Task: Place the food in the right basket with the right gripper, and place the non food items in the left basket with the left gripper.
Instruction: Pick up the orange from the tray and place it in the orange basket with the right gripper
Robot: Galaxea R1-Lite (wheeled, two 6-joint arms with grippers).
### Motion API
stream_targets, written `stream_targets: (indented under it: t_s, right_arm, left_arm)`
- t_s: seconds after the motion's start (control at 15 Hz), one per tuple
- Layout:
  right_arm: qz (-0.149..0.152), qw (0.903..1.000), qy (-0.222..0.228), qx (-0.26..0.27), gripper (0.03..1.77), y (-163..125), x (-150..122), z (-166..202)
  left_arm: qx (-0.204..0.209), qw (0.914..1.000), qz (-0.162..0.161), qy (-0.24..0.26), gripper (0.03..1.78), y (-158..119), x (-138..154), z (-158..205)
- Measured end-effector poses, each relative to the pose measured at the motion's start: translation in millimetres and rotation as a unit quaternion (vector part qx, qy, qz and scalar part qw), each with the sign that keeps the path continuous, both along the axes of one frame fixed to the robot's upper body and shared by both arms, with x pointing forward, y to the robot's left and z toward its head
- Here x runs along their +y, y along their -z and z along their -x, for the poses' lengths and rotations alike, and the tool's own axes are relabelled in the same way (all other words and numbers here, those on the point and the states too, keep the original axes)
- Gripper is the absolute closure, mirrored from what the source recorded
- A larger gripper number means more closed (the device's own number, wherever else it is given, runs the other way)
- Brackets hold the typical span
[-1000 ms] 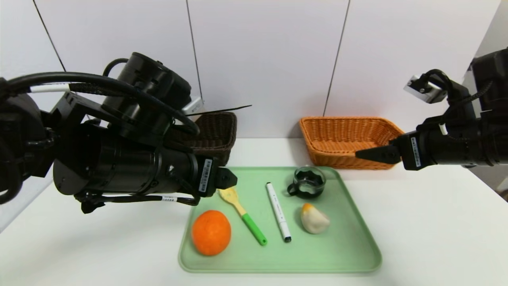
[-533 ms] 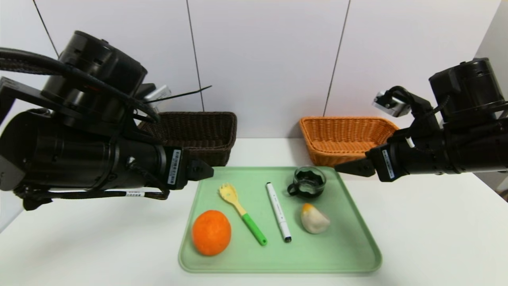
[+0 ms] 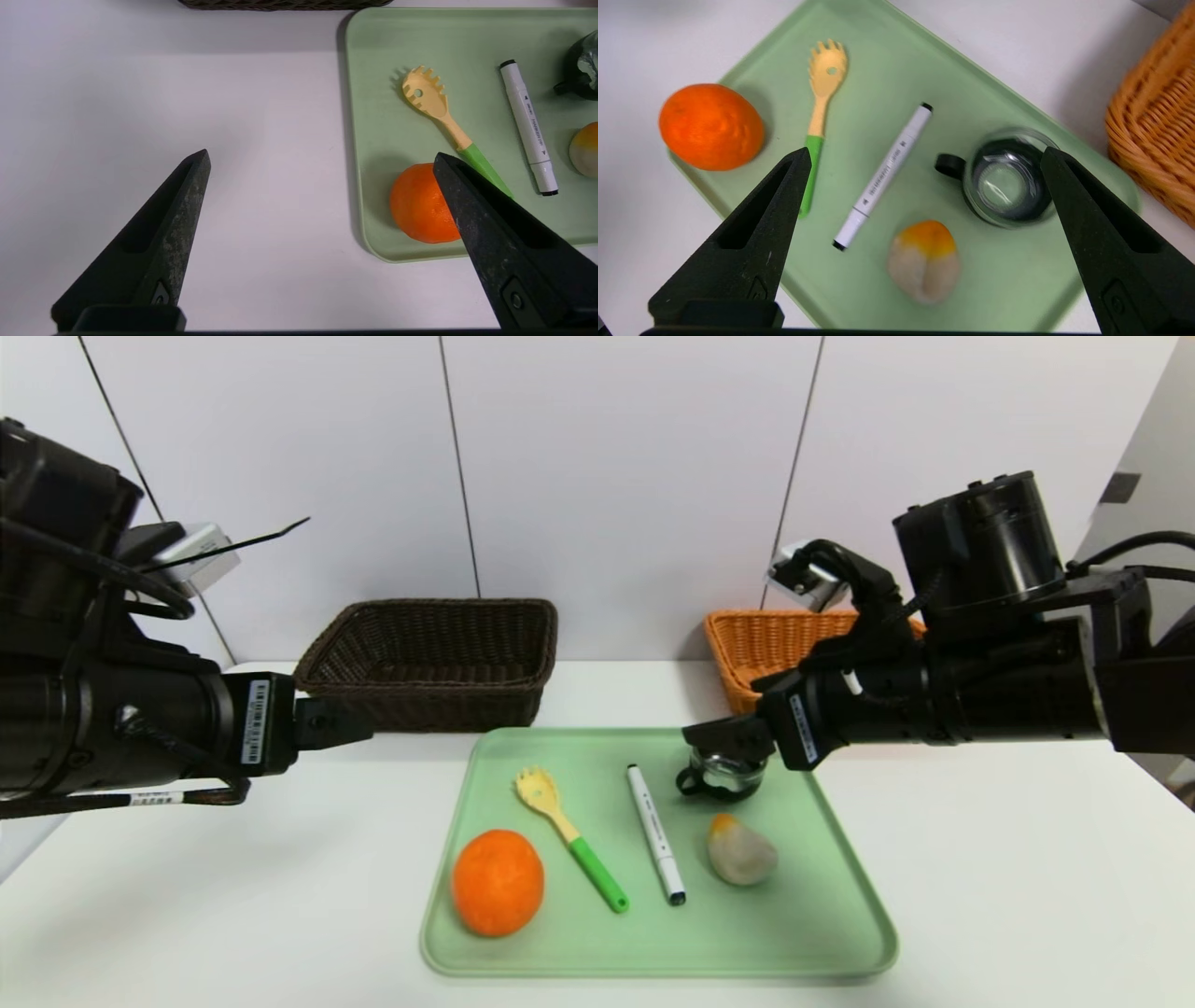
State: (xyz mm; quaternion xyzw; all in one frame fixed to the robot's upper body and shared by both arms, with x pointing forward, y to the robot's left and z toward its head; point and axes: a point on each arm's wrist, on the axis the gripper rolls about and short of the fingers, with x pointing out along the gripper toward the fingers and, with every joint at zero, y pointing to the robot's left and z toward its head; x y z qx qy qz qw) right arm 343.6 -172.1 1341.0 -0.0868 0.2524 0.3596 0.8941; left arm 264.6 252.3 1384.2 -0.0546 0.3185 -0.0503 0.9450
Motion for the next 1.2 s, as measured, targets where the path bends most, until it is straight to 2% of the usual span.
stream_targets:
  t_s: [0.4, 0.67, 1.2]
  right_arm:
    - [0.001, 0.9973, -0.074, 0.0, 0.1, 10.5, 62.8, -9.2]
    - [-0.006, 0.9918, -0.128, 0.002, 0.1, 13.8, 97.2, -2.6]
    - [0.01, 0.9823, -0.185, 0.025, 0.1, 33.1, 137.8, 22.3]
  left_arm:
    - [0.0, 0.9988, -0.001, -0.05, 0.12, -0.6, 24.1, 9.4]
    - [0.001, 0.9982, -0.001, -0.059, 0.12, 1.6, 28.7, 12.7]
    - [0.011, 0.9979, -0.005, -0.064, 0.12, 7.9, 30.9, 13.6]
